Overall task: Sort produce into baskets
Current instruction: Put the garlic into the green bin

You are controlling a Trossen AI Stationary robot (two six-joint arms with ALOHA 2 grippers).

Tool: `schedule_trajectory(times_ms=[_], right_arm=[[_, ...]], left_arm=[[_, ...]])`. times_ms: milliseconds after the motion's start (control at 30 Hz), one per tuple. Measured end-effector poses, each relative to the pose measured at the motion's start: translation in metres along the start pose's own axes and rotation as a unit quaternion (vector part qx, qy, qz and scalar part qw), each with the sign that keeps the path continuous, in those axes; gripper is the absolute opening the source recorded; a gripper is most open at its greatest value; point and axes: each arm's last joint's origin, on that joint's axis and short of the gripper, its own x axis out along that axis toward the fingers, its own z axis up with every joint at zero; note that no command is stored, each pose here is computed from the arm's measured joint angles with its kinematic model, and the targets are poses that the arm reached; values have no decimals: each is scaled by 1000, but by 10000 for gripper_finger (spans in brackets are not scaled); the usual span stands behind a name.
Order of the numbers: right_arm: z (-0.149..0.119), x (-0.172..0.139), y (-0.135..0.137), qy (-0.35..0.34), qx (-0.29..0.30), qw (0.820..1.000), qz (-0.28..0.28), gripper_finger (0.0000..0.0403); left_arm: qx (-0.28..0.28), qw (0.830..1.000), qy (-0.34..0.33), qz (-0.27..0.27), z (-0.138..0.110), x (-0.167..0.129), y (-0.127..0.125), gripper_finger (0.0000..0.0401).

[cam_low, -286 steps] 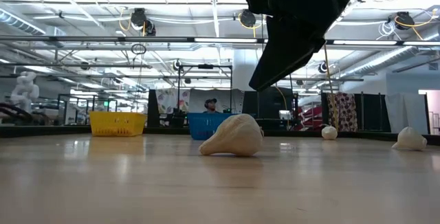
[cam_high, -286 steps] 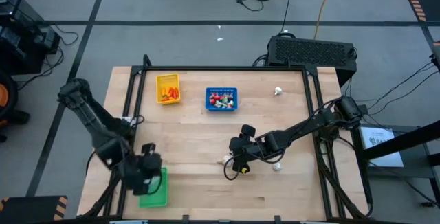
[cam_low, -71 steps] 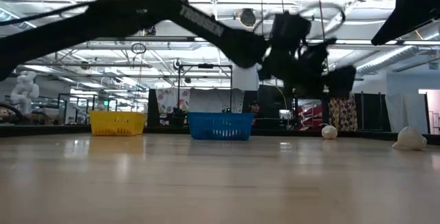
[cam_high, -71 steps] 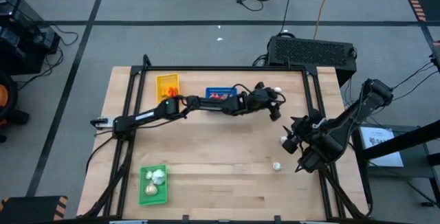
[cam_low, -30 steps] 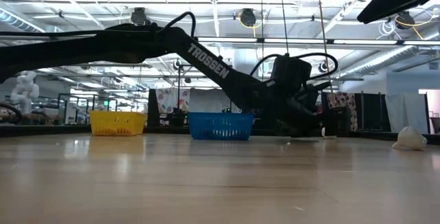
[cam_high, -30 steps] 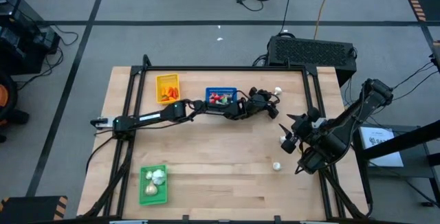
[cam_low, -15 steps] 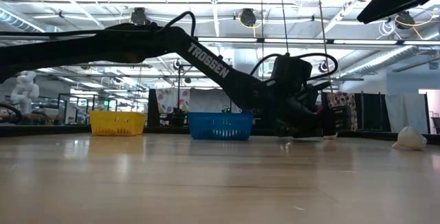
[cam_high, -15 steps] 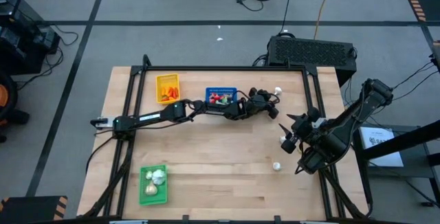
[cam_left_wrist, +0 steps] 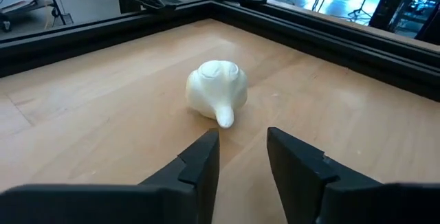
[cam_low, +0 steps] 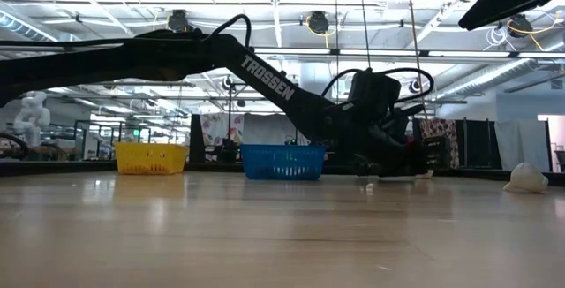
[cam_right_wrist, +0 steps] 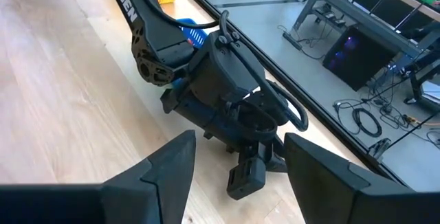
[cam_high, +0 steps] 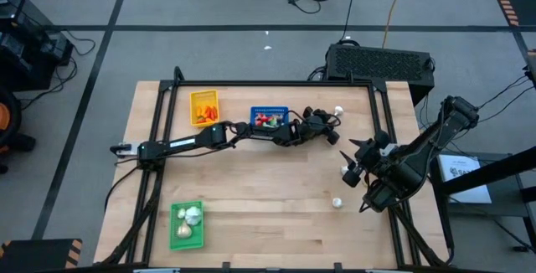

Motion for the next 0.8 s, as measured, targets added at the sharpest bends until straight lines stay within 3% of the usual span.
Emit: schedule_trajectory(times_ms=[567, 800], right_arm=[[0, 0, 0, 0, -1, 1000, 1, 212], [1, 1, 2, 0, 8, 1000, 2, 212]], left_arm=[[0, 1000, 2, 4, -1, 0, 0, 13], [-5, 998, 58, 4, 4, -4, 0, 4]])
